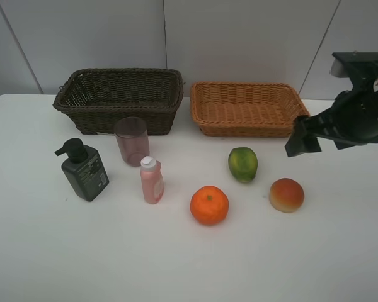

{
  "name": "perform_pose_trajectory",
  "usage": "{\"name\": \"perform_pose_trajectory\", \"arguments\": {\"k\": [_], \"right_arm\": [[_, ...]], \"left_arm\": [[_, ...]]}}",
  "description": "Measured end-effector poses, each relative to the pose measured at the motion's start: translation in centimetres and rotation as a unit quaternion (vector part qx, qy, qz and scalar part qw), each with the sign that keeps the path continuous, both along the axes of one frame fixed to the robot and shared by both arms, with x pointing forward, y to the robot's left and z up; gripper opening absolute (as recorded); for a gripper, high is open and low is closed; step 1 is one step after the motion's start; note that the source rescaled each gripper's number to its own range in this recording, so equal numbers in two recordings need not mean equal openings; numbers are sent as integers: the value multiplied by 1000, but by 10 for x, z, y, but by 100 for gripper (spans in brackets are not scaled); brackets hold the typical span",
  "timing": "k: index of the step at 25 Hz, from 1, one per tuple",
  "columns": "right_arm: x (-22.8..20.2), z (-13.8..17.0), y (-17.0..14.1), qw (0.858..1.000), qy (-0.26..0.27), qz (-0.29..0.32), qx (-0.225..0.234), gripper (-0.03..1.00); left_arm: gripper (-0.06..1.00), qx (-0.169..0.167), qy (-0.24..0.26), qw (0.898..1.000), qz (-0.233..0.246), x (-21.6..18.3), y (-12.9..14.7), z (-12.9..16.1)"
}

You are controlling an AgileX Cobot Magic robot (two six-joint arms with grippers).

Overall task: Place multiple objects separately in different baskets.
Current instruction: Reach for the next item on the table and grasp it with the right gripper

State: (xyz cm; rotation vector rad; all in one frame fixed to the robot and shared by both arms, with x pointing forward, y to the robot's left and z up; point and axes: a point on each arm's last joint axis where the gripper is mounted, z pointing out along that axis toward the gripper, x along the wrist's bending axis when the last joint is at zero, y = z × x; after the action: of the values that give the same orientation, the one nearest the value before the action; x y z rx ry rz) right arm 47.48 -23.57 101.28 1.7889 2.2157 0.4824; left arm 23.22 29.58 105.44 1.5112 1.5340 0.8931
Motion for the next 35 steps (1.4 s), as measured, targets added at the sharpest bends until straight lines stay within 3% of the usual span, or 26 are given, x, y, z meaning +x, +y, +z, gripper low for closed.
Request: {"name": "perform_pose_trajectory", "arguments": {"k": [7, 12, 21, 30, 35], "right_arm": [[-2, -1, 0, 1000, 12, 0, -2, 97], [-11, -3, 7, 998, 41, 36, -38, 97], [-13, -5, 22, 996, 36, 65, -48, 97], [-1, -35, 48, 994, 63, 74, -48, 97], [23, -33, 72, 995, 56, 74, -44, 97]], "left_arm": [[98, 0, 0, 1000, 0, 0, 0, 0], [98, 0, 0, 1000, 0, 0, 0, 0], [98, 0, 0, 1000, 0, 0, 0, 0], [98, 0, 0, 1000, 0, 0, 0, 0], [98, 0, 0, 1000, 0, 0, 0, 0]]}}
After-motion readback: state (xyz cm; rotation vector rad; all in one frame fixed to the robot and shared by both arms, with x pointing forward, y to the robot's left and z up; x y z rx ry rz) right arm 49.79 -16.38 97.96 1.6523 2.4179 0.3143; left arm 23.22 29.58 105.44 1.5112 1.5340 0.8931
